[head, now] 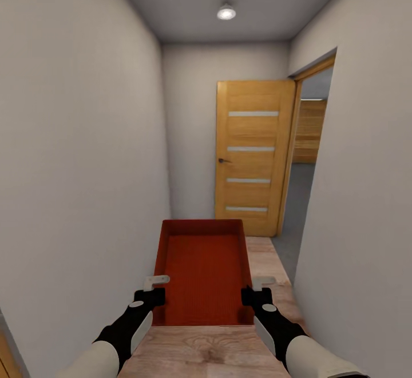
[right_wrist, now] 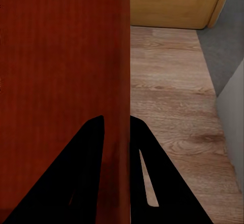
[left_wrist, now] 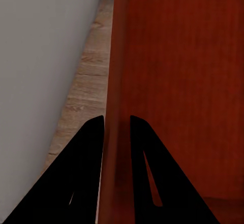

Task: Move the two storage containers from the living room to the garage. In the garage, place one container on the floor and stack the other container on top of it (either order is fine).

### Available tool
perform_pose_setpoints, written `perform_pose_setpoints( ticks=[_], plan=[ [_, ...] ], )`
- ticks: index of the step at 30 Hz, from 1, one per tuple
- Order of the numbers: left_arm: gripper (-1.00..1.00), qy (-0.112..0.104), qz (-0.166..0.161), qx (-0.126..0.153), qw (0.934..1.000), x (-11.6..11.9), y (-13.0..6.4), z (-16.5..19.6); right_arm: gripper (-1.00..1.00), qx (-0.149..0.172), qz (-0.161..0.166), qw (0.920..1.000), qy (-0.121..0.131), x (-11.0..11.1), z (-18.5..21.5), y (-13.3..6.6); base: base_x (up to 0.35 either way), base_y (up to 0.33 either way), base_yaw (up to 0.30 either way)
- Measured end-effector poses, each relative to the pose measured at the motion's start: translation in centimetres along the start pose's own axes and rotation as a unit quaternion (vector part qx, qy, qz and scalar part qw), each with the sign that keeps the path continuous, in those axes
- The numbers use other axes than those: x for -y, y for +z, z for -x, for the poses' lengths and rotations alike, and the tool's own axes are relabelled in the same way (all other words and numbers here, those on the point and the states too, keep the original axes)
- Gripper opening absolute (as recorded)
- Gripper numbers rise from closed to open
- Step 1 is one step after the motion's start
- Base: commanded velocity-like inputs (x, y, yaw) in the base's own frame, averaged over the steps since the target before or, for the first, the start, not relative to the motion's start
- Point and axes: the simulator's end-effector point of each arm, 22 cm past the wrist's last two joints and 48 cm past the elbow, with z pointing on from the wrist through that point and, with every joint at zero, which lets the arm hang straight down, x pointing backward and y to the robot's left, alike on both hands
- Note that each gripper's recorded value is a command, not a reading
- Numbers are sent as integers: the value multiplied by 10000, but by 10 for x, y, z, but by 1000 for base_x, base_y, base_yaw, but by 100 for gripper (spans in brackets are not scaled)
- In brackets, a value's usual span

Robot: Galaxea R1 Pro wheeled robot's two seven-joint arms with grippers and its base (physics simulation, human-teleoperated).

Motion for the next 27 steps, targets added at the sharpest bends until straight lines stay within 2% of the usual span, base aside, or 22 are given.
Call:
perform_pose_setpoints(
  ticks=[27],
  plan=[
    [-100, 6, -10, -1, 10000, -1, 0, 1, -100, -1, -1, 10000, 3, -1, 0, 0, 322, 0, -14]
  ],
)
